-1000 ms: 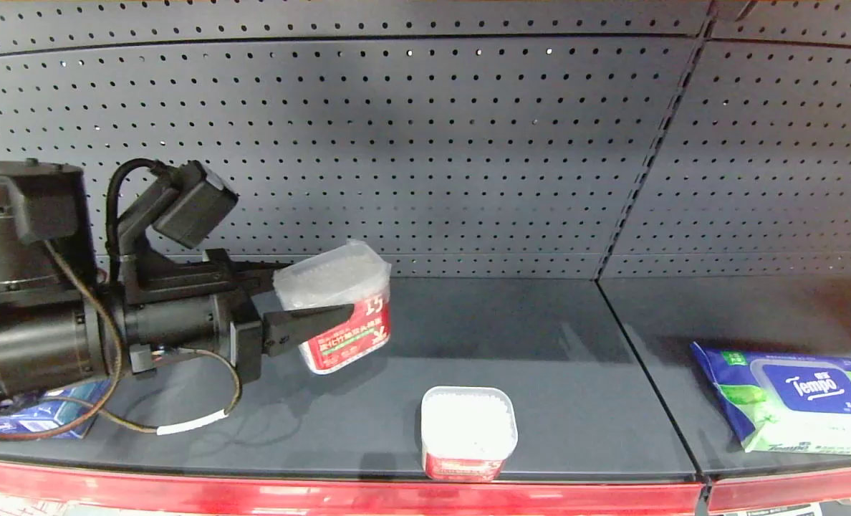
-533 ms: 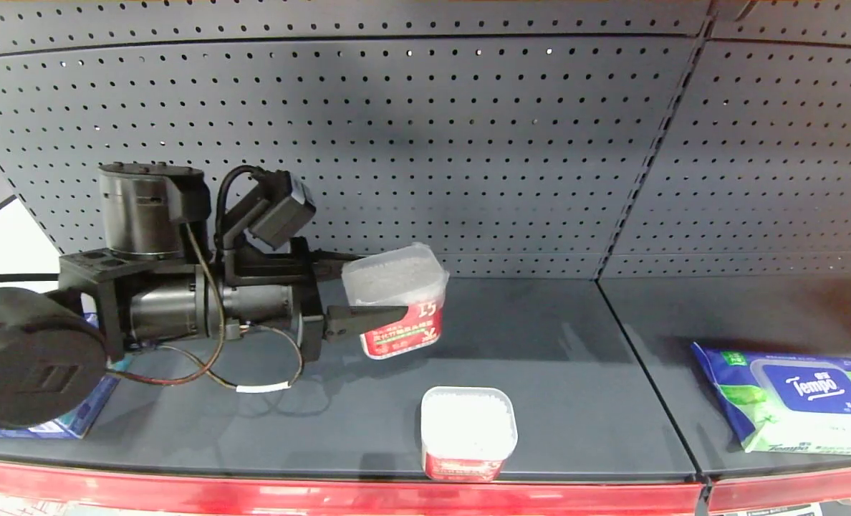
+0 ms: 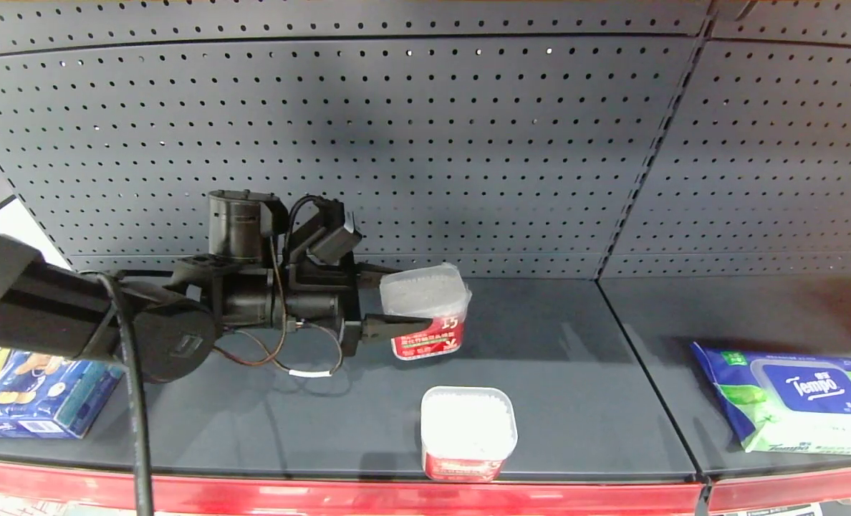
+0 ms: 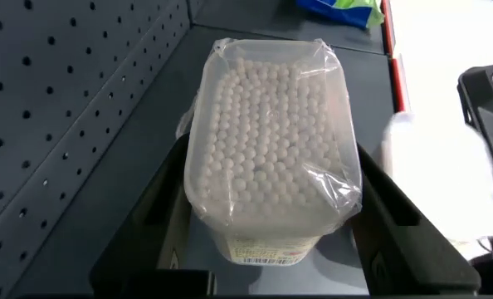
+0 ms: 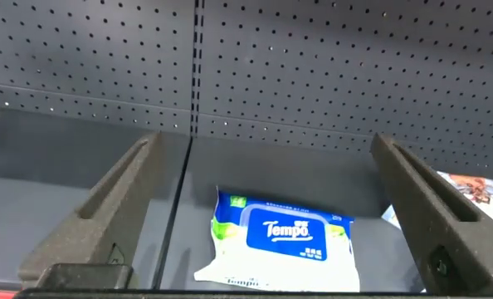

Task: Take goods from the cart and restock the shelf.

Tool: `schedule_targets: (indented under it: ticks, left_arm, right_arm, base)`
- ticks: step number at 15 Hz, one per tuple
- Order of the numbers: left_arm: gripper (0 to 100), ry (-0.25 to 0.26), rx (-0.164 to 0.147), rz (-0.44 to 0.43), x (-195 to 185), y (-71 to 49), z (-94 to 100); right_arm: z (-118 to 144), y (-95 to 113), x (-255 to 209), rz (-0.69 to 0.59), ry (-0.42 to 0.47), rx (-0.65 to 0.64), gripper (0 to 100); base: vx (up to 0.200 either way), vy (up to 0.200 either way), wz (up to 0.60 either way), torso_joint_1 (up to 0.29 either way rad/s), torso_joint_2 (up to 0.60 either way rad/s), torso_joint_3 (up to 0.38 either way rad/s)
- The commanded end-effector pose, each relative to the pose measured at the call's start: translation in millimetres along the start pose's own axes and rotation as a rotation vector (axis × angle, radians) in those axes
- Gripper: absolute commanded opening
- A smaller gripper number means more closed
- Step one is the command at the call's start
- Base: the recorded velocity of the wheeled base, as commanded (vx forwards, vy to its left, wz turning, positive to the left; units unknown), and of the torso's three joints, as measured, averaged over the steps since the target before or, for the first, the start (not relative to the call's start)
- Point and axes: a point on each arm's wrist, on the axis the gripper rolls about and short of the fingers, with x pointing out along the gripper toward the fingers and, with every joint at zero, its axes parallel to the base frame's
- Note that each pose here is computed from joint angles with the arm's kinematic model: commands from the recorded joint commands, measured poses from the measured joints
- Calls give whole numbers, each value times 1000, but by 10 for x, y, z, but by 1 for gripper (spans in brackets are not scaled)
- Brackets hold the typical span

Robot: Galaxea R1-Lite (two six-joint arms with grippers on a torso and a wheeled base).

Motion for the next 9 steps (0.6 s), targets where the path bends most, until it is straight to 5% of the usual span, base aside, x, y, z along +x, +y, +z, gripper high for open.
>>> schedule_targets:
  ticks: [1,9]
  left_arm:
    - [0,8,-16,-16,137,123,-127]
    - [0,25,-39,-42,330,233,-326]
  right_arm:
    - [-2,-3,26,3,10,0,100]
    - [19,-14,70,4,21,-9,100]
  base:
    - [0,0,0,0,0,0]
    - [0,0,0,0,0,0]
